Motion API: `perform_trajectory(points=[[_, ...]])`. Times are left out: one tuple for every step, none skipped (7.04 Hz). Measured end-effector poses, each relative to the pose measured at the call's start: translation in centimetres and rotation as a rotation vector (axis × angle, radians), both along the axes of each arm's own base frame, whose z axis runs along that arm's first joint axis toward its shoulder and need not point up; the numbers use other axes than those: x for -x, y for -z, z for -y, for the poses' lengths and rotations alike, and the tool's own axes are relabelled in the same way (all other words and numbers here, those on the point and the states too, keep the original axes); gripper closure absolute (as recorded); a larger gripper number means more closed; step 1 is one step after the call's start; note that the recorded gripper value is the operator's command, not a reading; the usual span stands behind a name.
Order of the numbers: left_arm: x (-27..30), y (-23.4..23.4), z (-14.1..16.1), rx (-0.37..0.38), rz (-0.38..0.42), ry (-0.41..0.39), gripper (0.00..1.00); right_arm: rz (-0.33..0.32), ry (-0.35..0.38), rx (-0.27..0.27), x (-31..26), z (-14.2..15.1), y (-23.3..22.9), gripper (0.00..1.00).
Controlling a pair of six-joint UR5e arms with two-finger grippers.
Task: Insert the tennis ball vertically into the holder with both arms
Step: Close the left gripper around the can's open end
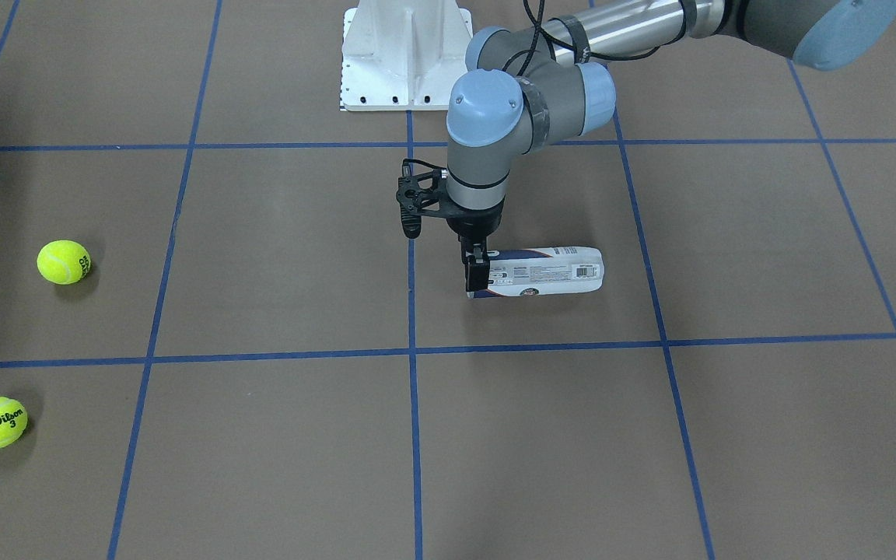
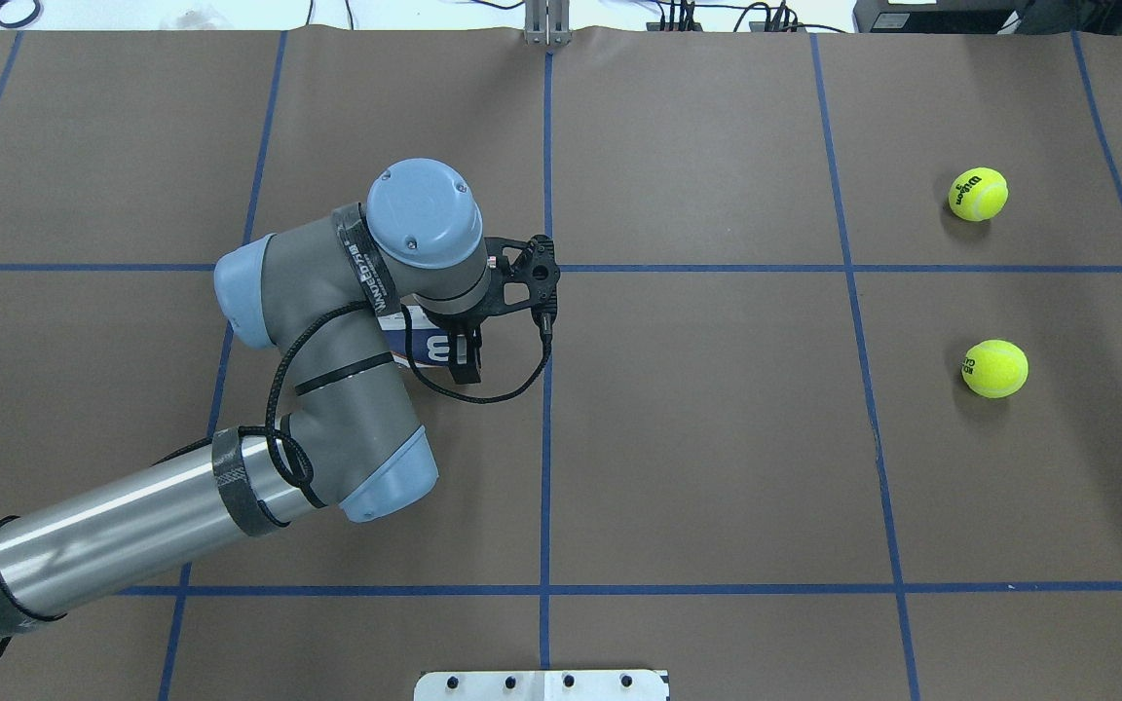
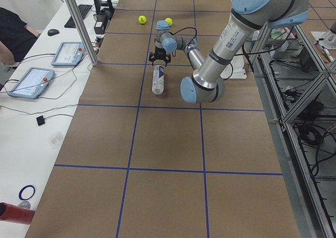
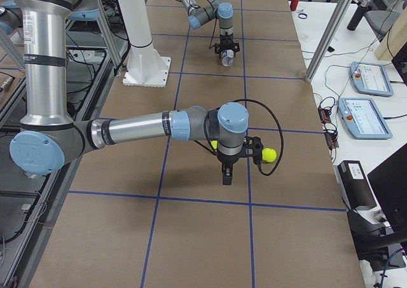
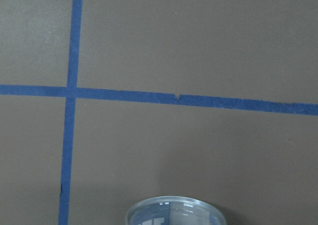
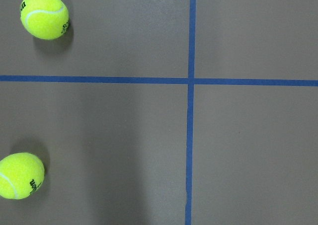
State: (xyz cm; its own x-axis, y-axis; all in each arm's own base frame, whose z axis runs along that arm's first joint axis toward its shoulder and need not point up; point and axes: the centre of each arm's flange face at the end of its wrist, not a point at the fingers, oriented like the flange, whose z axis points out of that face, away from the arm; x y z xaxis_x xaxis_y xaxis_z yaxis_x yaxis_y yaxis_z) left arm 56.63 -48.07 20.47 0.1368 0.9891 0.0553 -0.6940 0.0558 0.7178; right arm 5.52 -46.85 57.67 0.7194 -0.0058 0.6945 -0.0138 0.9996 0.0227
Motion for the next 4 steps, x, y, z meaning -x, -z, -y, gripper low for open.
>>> perform_trajectory(points=[[-0.4,-0.4,0.1,-0.004,-0.001,0.001,0.00,0.000,0.001,0.003,0.0,0.0,-0.2,0.00],[-0.9,-1.0,0.4,-0.007,-0.003,0.002,0.00,0.000,0.001,0.005,0.0,0.0,-0.3,0.00],[-1.3,-1.5,0.7,-0.008,-0.003,0.002,0.00,0.000,0.002,0.006,0.0,0.0,-0.4,0.00],[-1.6,-1.9,0.8,-0.006,0.000,0.002,0.00,0.000,0.002,0.008,0.0,0.0,-0.5,0.00]])
